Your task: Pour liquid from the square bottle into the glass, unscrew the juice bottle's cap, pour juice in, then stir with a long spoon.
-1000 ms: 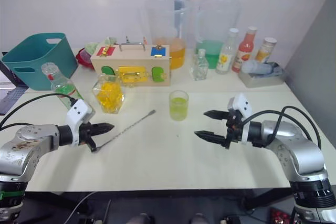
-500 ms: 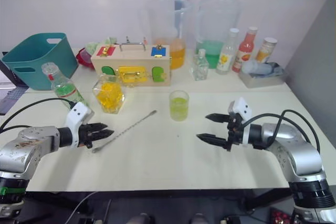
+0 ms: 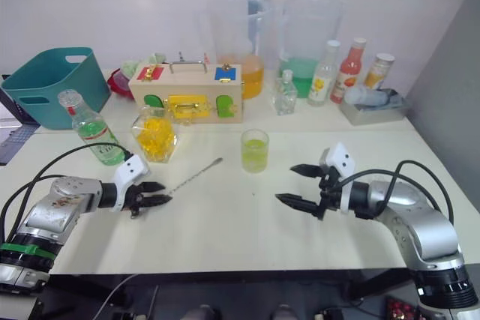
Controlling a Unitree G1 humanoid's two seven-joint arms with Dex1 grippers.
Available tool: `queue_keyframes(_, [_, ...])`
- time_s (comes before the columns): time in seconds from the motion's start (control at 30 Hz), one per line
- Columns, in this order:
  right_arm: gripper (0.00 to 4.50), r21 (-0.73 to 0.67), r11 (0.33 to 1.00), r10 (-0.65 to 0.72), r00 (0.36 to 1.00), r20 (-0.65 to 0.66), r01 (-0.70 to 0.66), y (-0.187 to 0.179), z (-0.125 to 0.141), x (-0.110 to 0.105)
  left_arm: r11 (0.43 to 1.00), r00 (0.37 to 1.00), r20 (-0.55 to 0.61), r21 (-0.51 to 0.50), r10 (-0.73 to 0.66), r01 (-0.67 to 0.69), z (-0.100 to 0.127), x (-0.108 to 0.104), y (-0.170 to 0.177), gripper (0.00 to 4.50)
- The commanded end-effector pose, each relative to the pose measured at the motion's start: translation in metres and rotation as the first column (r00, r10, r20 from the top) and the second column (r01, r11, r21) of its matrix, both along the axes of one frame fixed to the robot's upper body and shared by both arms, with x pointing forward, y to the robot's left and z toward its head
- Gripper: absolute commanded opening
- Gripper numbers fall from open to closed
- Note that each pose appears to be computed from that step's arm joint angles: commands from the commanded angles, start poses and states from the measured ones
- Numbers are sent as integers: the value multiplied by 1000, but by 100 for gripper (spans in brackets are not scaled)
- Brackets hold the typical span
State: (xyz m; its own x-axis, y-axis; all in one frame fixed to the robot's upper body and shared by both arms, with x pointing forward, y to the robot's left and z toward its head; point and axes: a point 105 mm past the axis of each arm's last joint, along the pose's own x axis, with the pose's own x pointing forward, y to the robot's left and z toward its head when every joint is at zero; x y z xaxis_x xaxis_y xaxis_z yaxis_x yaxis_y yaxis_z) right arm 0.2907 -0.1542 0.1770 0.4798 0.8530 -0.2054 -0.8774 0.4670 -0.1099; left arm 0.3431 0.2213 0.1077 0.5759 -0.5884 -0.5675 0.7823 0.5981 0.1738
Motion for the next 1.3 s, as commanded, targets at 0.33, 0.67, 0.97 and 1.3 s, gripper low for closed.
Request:
queue_keyframes(0.33, [450, -2, 1000, 7, 999, 51, -7, -1, 15, -3, 994, 987, -150, 94, 62, -48, -18, -20, 20, 2])
queue_keyframes(0.67, [450, 87, 995, 39, 996, 74, -45, 7, 26, -2, 969, 989, -15, -198, 147, -147, 59, -11, 13, 2])
queue_keyframes(0.97, [450, 164, 986, -20, 998, 64, 9, 12, 42, 13, 921, 982, 164, -389, 93, -22, 119, -21, -17, 2])
queue_keyframes(1.3, [450, 441, 897, 3, 996, -86, 35, 30, 90, 20, 875, 963, 268, -465, -3, 133, 143, -26, -71, 2])
